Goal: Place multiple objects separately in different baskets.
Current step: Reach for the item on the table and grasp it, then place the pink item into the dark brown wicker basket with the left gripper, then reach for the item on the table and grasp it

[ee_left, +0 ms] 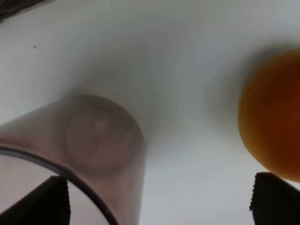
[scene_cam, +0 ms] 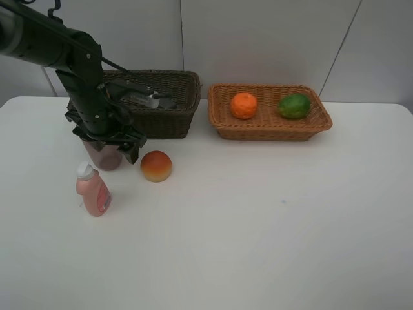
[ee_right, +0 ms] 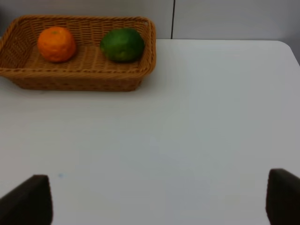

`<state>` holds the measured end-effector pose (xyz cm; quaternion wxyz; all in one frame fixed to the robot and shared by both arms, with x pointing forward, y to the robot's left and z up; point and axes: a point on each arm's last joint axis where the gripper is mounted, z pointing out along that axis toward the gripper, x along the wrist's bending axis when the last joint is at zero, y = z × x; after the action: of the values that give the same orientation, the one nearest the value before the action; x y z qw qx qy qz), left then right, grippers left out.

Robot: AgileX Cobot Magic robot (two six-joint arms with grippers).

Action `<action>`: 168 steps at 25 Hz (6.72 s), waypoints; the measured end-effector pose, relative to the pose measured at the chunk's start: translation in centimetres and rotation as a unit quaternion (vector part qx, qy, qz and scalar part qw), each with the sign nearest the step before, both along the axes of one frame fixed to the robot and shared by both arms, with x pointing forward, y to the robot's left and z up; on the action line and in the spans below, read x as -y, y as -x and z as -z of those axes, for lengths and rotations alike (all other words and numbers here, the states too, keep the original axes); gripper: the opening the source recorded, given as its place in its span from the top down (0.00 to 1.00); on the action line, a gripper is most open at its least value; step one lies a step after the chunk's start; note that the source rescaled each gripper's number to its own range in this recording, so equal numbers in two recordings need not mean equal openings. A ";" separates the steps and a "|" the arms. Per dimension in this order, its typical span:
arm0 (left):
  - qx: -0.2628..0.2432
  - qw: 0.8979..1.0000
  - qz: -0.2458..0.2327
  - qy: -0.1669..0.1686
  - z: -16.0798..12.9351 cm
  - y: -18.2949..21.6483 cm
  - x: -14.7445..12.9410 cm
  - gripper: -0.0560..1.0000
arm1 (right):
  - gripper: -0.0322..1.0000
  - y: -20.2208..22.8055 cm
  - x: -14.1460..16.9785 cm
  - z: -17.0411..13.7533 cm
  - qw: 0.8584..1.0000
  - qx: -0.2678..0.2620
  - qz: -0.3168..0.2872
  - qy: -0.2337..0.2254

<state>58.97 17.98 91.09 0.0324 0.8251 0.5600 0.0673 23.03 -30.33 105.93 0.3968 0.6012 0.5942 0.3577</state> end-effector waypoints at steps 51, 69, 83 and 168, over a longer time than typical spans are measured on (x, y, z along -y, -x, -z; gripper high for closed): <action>0.031 0.999 0.018 0.005 -4.5 1.3 0.8 0.95 | 0.00 0.0 0.0 0.0 1.000 0.000 0.000 0.000; 0.065 0.997 0.025 0.020 -12.5 5.0 0.5 0.95 | 0.00 0.0 0.0 0.0 1.000 0.000 0.000 0.000; 0.222 0.974 -0.004 0.035 -19.0 -2.1 -0.7 0.95 | 0.00 0.0 0.0 0.0 1.000 0.000 0.000 0.000; 0.025 0.999 -0.034 -0.010 -15.6 9.1 -0.9 0.02 | 0.00 0.0 0.0 0.0 1.000 0.000 0.001 -0.001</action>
<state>49.85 18.84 106.68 0.0355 0.8041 0.5859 0.0946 23.03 -30.33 105.93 0.3963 0.6022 0.5933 0.3584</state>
